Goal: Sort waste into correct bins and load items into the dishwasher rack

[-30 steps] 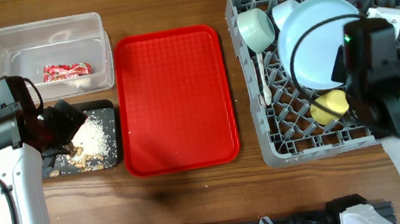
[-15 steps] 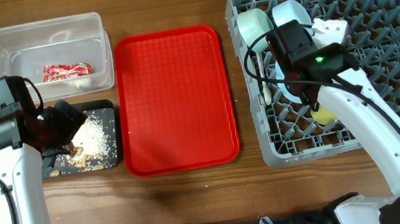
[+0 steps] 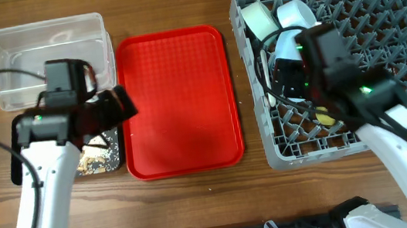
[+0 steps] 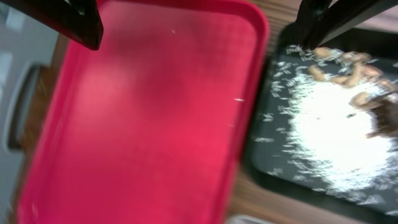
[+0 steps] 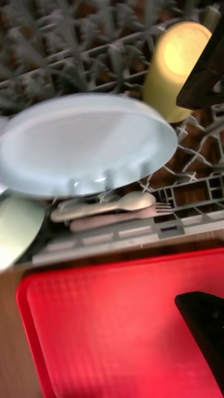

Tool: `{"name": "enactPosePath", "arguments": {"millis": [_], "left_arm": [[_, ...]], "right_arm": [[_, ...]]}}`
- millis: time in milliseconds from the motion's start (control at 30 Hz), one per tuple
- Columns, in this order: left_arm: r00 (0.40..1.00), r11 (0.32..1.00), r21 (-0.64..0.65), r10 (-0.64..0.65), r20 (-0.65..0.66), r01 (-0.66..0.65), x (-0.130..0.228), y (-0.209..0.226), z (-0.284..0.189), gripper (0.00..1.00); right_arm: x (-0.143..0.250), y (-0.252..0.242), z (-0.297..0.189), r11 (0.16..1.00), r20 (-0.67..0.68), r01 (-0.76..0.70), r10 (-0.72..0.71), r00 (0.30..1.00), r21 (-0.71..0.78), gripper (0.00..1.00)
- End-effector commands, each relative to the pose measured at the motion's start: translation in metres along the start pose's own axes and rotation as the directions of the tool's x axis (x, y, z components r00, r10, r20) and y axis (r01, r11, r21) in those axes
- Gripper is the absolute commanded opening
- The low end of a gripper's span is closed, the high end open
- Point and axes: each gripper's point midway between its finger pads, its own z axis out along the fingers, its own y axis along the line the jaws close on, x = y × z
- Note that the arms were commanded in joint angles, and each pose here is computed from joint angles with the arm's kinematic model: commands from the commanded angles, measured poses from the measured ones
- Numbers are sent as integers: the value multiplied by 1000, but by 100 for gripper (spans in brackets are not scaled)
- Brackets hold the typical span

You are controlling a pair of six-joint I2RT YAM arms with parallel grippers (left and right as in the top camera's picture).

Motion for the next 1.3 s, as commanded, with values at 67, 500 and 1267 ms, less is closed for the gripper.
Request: {"name": "enactPosePath", "arguments": {"millis": [67,500,1267], "left_arm": [[983,989,15,149,-107,-148,31,-20,8,100],[918,992,20,105,382,-121,60,23,-66,100],[917,992,25,103,386,-123,66,26,-71,100]], "right_arm": [[24,33,-16,950,-76,165,-191,979,-266,78],[61,-16,-56,961,299,119,-41,953,-249,100],[22,-63,-42,985,584,41,67,809,-169,100]]}}
